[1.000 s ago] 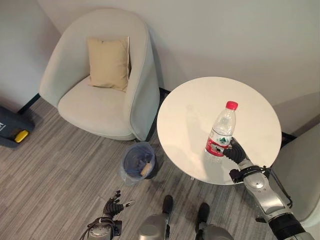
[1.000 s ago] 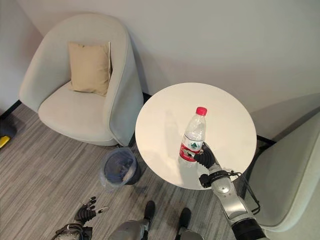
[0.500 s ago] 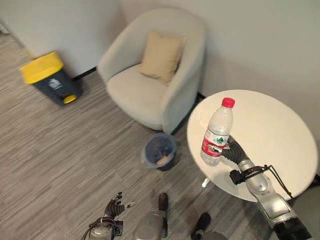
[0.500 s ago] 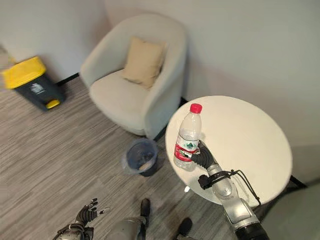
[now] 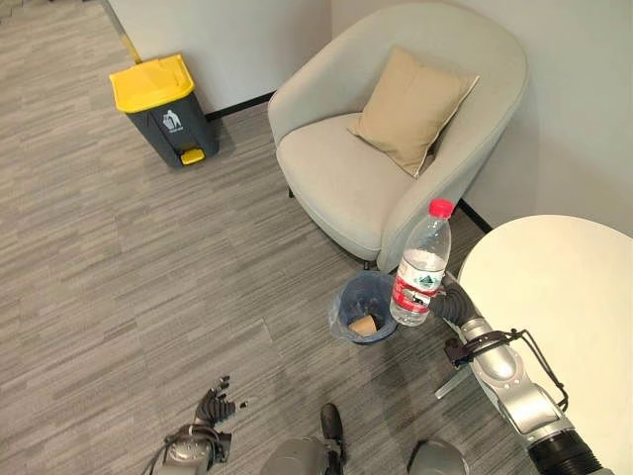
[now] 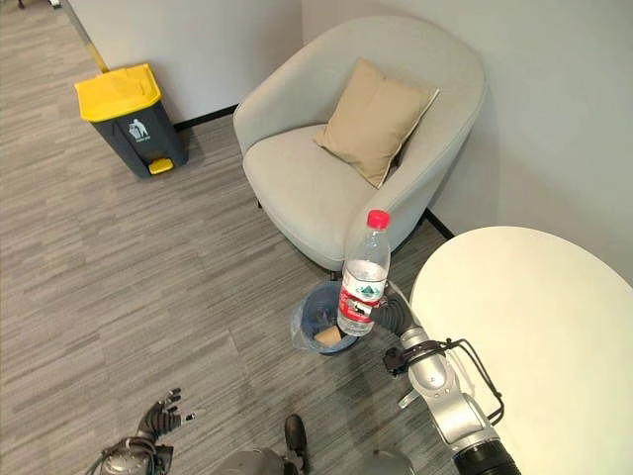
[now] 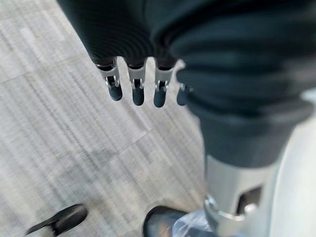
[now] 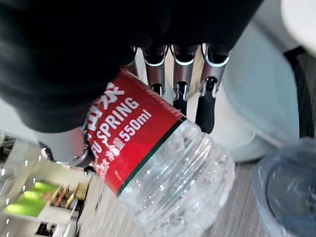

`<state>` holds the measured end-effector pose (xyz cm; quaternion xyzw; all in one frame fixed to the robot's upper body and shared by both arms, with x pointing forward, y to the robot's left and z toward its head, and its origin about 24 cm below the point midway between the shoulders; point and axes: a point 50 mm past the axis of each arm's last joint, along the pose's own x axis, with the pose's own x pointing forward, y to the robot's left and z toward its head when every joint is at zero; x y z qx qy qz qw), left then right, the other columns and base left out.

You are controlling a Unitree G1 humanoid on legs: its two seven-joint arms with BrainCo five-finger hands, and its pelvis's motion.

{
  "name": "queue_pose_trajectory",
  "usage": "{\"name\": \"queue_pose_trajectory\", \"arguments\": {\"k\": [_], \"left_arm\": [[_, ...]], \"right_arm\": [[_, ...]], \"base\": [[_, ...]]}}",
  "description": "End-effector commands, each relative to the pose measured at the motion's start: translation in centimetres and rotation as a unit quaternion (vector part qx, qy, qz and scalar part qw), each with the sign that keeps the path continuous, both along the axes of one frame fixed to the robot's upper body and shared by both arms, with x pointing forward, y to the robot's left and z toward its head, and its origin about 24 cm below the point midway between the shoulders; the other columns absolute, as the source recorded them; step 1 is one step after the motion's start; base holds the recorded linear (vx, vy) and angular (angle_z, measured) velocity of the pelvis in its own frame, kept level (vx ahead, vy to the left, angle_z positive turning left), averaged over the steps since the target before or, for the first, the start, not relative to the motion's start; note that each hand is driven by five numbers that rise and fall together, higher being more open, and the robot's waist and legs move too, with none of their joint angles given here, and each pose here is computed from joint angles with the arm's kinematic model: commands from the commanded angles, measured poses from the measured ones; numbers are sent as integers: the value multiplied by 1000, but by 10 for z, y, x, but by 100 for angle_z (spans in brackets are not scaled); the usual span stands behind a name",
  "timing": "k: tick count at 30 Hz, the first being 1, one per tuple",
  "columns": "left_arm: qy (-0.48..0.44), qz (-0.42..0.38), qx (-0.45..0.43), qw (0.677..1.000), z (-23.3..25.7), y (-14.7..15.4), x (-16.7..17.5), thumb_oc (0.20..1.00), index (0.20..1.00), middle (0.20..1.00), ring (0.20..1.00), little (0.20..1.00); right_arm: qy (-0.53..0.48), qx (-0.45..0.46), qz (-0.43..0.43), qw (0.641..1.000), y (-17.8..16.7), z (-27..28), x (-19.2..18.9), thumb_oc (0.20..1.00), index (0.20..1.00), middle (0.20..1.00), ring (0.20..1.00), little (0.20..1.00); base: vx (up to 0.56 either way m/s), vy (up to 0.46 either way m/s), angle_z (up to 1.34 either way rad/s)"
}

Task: Gather garbage on tea table into small bin, then transfer packed bag to large trash can.

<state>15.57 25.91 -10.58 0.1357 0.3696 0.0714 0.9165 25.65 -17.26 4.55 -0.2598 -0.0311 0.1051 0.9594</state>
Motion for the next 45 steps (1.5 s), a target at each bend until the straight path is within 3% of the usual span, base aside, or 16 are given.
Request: {"name": "queue_pose_trajectory", "arguments": {"k": [1,8,11,24,32,41,45], "left_arm": [[-20,3,-3,1000,4,-3,7,1000,1000,1000,1000,1000],[-16,7,0,1000,3,1,2,1000,1000,1000,1000,1000],[-83,-2,-11,997,22,-12,42,1000,1000,1000,1000,1000],[-199,-4,-15,980,71,-27,110,1000,1000,1000,1000,1000],[-239,-31,-6,970,93,-32,131,1000,1000,1000,1000,1000],[-250,-54,-12,967,98,-38,133,1000,1000,1000,1000,1000],[-245,-61,-10,968,95,-39,130,1000,1000,1000,1000,1000]], "right_arm": [[-89,12,16,996,2,39,14,200,200,200,200,200],[-66,-14,26,997,-3,32,14,200,200,200,200,200],[-138,-84,70,984,22,64,43,200,200,200,200,200],[-239,-171,21,955,52,110,95,200,200,200,200,200],[-250,-178,-68,949,27,143,126,200,200,200,200,200],[-315,-172,-99,928,20,202,135,200,200,200,200,200],[-298,-212,-130,922,2,201,142,200,200,200,200,200]], "base": [[63,-64,1],[59,-97,45],[-222,-165,20],[-119,2,21],[1,5,19],[62,33,-4],[55,-10,4]]}}
